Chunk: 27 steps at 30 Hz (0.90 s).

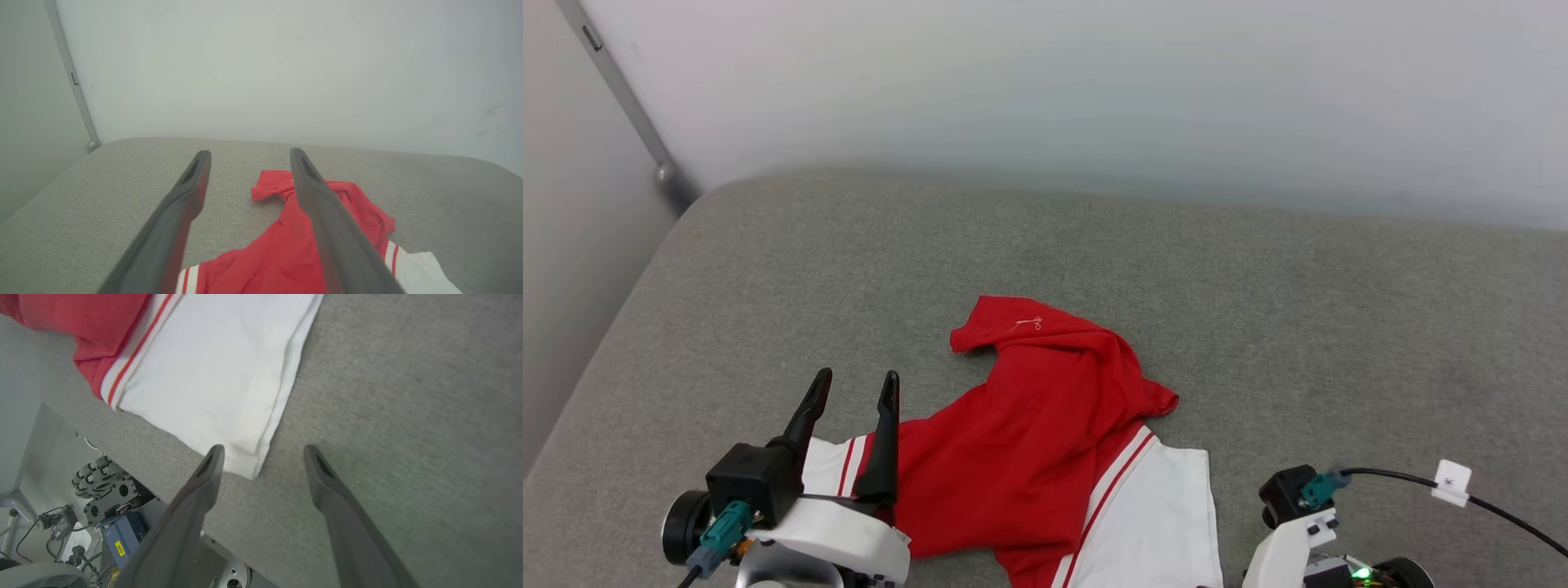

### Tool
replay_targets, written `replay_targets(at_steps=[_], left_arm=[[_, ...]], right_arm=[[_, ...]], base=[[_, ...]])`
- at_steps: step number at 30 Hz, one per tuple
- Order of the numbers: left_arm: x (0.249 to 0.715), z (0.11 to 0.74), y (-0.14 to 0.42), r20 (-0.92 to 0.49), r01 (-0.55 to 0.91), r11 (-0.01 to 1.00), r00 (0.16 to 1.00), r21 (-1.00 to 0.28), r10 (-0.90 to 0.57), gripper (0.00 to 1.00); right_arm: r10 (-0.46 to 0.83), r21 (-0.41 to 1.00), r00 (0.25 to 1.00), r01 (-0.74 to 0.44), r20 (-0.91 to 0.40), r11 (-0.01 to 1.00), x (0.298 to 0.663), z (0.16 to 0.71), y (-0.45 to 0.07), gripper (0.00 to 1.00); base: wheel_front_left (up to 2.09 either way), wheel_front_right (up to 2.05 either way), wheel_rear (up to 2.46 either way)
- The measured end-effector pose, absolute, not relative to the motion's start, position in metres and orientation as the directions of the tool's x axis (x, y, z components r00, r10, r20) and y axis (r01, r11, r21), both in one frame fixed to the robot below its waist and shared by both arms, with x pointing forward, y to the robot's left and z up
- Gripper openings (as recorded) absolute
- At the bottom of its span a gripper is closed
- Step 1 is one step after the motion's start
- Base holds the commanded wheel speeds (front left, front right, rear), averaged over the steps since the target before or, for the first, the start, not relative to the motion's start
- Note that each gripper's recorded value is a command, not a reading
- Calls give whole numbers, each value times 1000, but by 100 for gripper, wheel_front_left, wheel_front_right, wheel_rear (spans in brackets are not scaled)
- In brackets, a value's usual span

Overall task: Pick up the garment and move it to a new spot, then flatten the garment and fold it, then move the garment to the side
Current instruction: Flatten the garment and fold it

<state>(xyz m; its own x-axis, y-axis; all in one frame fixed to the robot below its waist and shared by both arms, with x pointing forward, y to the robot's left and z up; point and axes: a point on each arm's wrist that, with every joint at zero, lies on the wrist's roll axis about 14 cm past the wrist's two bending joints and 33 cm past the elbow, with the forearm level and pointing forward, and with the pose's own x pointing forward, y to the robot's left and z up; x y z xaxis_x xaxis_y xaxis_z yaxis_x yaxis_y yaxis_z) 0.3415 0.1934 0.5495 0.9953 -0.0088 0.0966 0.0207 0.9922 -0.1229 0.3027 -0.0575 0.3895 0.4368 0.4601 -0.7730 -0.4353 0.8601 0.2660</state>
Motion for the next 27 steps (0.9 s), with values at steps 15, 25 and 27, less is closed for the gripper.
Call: replay_targets(at_steps=[15, 25, 27], left_arm=[[348, 538, 205, 69, -23, 992, 997, -126, 31, 100], [349, 538, 216, 46, -29, 995, 998, -92, 33, 100], [351, 536, 220, 13, -27, 995, 1000, -91, 29, 100]], right_arm=[[464, 301, 260, -485, -847, 821, 310, 350, -28, 0], [416, 212, 506, -412, -756, 886, 355, 395, -78, 0], [375, 184, 569, -365, -732, 913, 366, 407, -100, 0]], base=[[0, 0, 0], [0, 0, 0], [0, 0, 0]])
